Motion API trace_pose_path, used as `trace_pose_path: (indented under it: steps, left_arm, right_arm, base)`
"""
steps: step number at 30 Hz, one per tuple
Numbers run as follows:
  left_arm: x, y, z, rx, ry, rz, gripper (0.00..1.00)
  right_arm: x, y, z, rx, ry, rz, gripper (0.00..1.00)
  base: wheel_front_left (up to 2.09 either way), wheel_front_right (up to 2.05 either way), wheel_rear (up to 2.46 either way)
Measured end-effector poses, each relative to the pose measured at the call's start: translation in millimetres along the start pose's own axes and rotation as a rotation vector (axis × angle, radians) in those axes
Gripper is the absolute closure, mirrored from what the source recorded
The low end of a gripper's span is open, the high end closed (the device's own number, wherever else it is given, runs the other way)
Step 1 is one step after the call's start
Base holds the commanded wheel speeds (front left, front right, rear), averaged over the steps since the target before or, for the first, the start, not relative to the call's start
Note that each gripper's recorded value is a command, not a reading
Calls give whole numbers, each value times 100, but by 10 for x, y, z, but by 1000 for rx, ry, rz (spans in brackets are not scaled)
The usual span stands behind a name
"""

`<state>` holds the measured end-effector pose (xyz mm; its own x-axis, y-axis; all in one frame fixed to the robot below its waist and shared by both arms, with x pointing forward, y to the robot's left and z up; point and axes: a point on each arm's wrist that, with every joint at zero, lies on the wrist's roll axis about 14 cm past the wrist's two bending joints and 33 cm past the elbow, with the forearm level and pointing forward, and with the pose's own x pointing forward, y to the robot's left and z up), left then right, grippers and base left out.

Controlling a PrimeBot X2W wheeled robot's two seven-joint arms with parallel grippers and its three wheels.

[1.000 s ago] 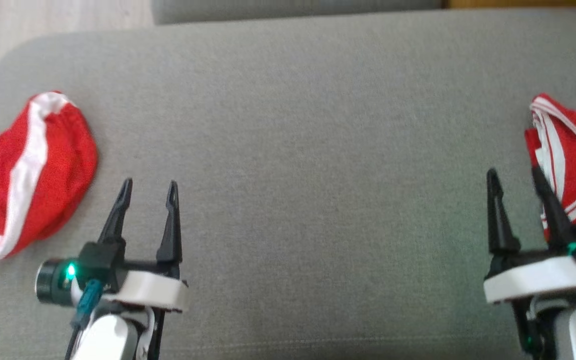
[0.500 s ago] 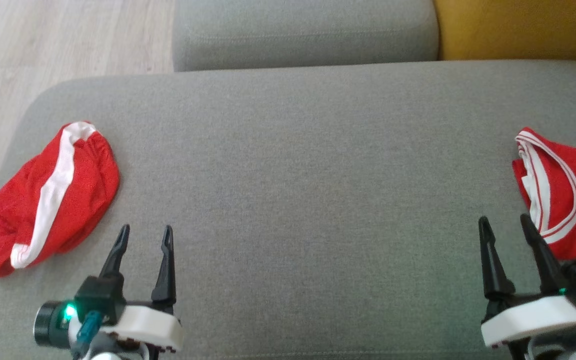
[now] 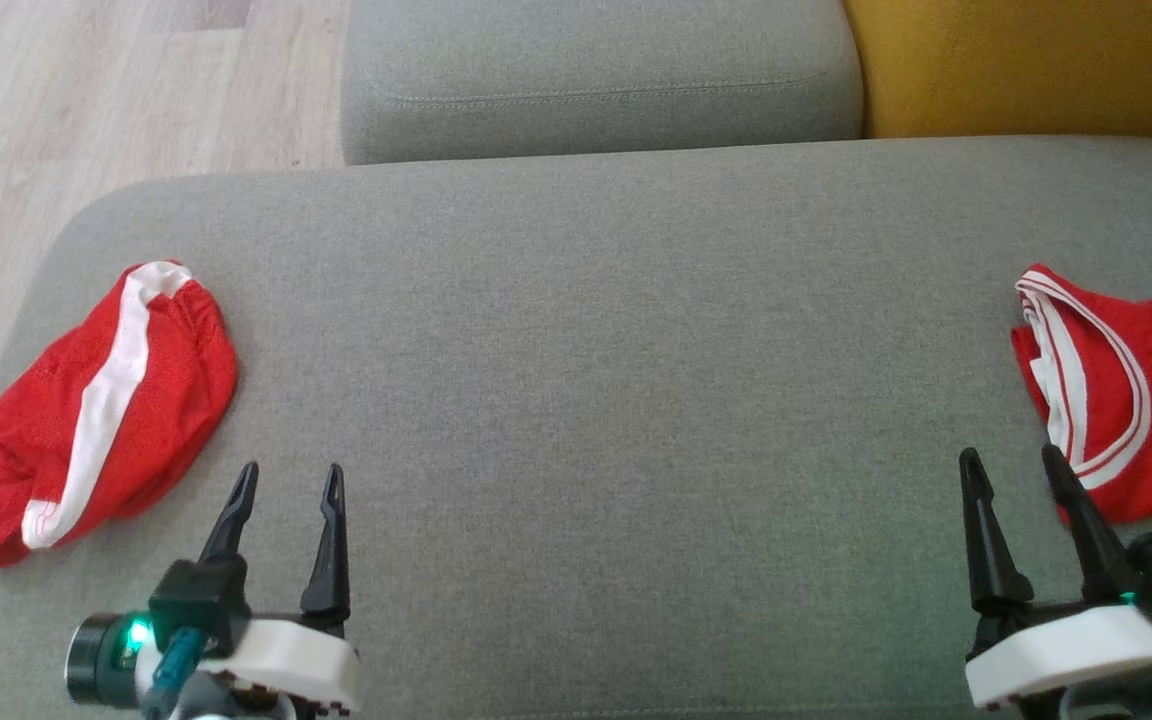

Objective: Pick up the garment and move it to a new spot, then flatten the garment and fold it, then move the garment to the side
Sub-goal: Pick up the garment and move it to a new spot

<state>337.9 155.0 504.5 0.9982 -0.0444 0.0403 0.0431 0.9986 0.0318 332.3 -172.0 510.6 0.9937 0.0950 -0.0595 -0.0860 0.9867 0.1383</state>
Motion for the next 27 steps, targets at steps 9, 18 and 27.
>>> trace_pose_path:
  steps: [9,18,27]
  left_arm:
    - [-7,9,1,2,0,2,0]
    - [-16,131,42,6,-18,42,0]
    - [-31,466,196,13,-75,148,0]
  right_arm:
    - [4,9,-2,1,1,3,0]
    - [118,129,-13,-11,21,46,0]
    - [391,628,-28,-48,50,207,0]
  base:
    - [0,0,0]
    - [0,0,0]
    - [0,0,0]
